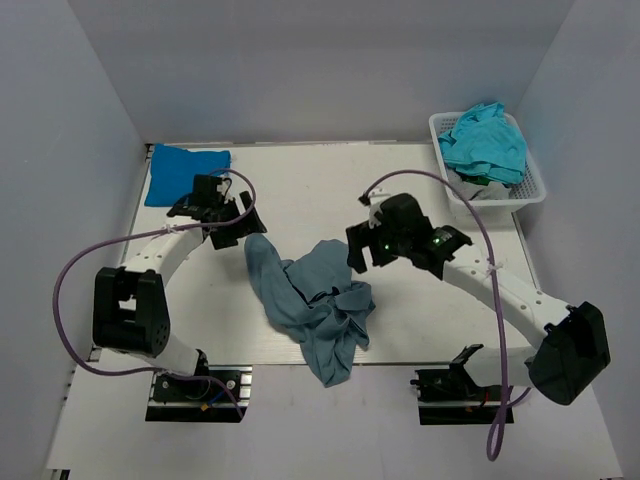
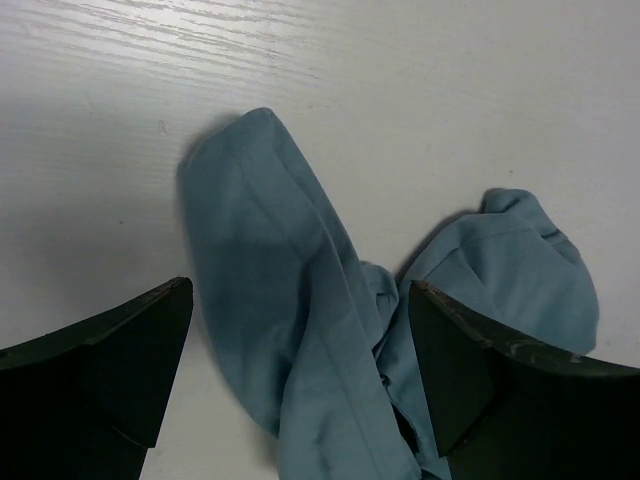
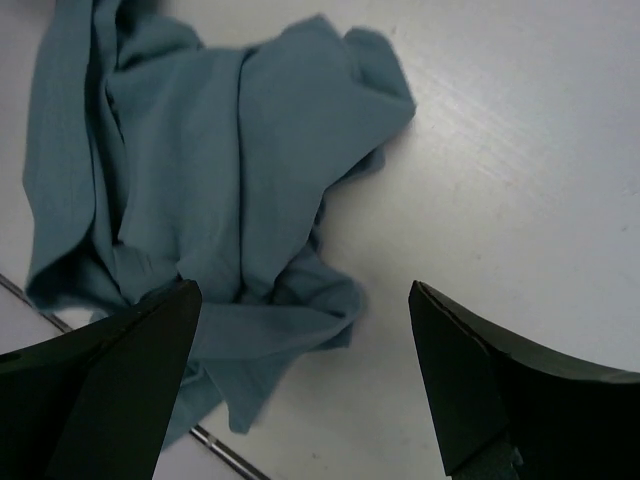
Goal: Fold and stack the t-shirts
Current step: Flatten out the tshirt
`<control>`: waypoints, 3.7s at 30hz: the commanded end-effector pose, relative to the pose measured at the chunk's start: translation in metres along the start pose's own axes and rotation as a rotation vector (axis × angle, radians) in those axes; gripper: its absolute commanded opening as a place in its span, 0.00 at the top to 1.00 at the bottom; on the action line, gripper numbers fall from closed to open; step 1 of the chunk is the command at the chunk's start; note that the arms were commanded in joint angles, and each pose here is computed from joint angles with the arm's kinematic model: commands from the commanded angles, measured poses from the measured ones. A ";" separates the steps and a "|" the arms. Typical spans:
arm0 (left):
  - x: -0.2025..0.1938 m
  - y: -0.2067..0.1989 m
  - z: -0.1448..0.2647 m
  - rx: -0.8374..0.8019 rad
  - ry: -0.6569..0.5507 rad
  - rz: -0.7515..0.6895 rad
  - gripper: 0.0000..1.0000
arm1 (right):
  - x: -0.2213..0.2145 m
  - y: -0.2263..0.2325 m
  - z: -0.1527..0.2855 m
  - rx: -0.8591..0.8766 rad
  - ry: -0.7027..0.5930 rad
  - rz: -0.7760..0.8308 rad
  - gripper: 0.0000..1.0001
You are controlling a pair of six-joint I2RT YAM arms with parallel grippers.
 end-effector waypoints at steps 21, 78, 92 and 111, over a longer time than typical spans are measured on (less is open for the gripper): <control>-0.041 -0.006 -0.065 0.172 0.197 -0.056 0.50 | -0.082 0.033 -0.041 -0.030 0.134 0.129 0.13; 0.092 -0.047 0.291 0.259 -0.998 0.175 1.00 | 0.157 -0.005 0.274 -0.584 -1.309 -0.197 1.00; 0.050 -0.004 0.021 0.405 -0.339 0.155 1.00 | 0.095 -0.118 -0.022 -0.688 -0.587 -0.237 1.00; 0.105 -0.027 0.012 0.381 -0.083 -0.081 0.00 | 0.138 -0.135 -0.011 -0.631 -0.367 -0.268 0.10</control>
Point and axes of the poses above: each gripper's point midway between its finger pads, its own z axis back along the fingers, its own y axis along the line the jaws close on, x = y × z, the point moved 7 cm from there along z, back along the fingers, and after that the axes turned 14 degrees about -z, right-handed, at the moved point
